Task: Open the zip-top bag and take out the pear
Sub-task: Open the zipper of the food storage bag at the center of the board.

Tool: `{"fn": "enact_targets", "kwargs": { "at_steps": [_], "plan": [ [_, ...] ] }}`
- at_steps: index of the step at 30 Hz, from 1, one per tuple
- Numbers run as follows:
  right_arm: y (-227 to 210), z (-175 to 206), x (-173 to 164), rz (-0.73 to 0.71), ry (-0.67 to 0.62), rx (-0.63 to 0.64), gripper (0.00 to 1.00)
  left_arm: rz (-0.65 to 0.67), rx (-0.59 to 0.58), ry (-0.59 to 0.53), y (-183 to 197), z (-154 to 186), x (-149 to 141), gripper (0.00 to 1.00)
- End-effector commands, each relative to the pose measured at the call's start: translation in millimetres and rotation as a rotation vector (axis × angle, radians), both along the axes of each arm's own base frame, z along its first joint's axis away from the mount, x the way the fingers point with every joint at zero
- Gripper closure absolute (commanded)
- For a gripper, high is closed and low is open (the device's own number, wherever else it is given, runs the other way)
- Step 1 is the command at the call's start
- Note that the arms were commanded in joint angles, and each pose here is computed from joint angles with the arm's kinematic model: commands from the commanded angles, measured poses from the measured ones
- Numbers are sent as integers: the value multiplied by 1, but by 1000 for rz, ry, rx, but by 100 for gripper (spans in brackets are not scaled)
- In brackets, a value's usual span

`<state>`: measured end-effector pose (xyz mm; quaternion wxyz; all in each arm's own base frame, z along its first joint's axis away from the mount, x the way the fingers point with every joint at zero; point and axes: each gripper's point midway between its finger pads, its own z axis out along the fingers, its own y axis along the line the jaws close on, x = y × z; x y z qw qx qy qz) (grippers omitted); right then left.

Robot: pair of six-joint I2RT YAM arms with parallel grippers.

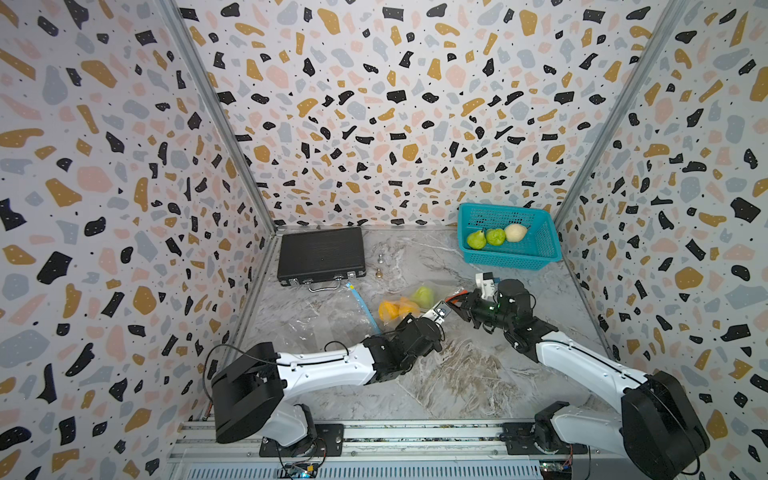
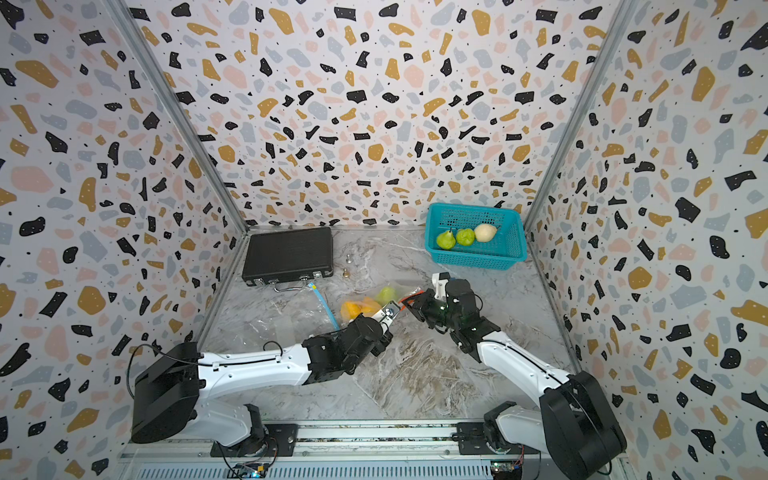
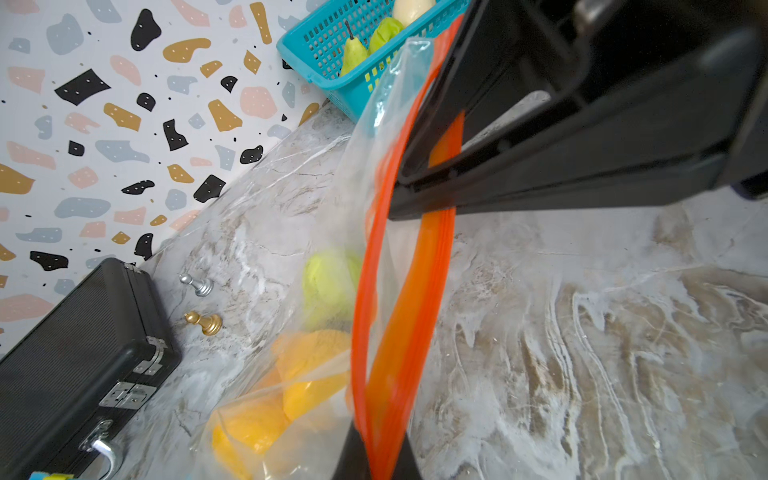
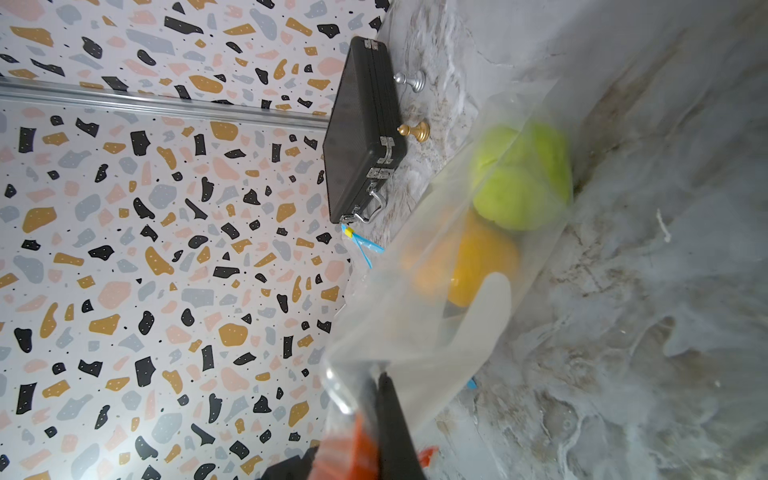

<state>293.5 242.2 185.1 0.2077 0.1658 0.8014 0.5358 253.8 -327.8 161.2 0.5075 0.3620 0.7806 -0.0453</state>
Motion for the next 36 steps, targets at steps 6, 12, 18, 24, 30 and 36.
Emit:
{"fn": "enact_targets", "kwargs": {
  "at_steps": [6, 12, 18, 24, 30, 36],
  "plan": [
    [-8, 2, -15, 41, -30, -87, 100, -168, -132, 45, 13, 60, -39, 2],
    [-9, 2, -25, 87, -49, -125, 100, -307, -223, 166, 17, 91, -46, 1],
    [-10, 3, -31, 121, -62, -148, 100, -485, -159, 285, -10, 78, -61, 1],
    [-7, 2, -32, 141, -64, -145, 100, -557, -103, 373, -25, 55, -66, 1],
    [-4, 8, -34, 159, -79, -127, 100, -418, -69, 386, -20, 37, -31, 9],
    [-4, 8, -39, 175, -83, -117, 100, -322, -108, 350, -12, 37, -5, 16]
  ]
}}
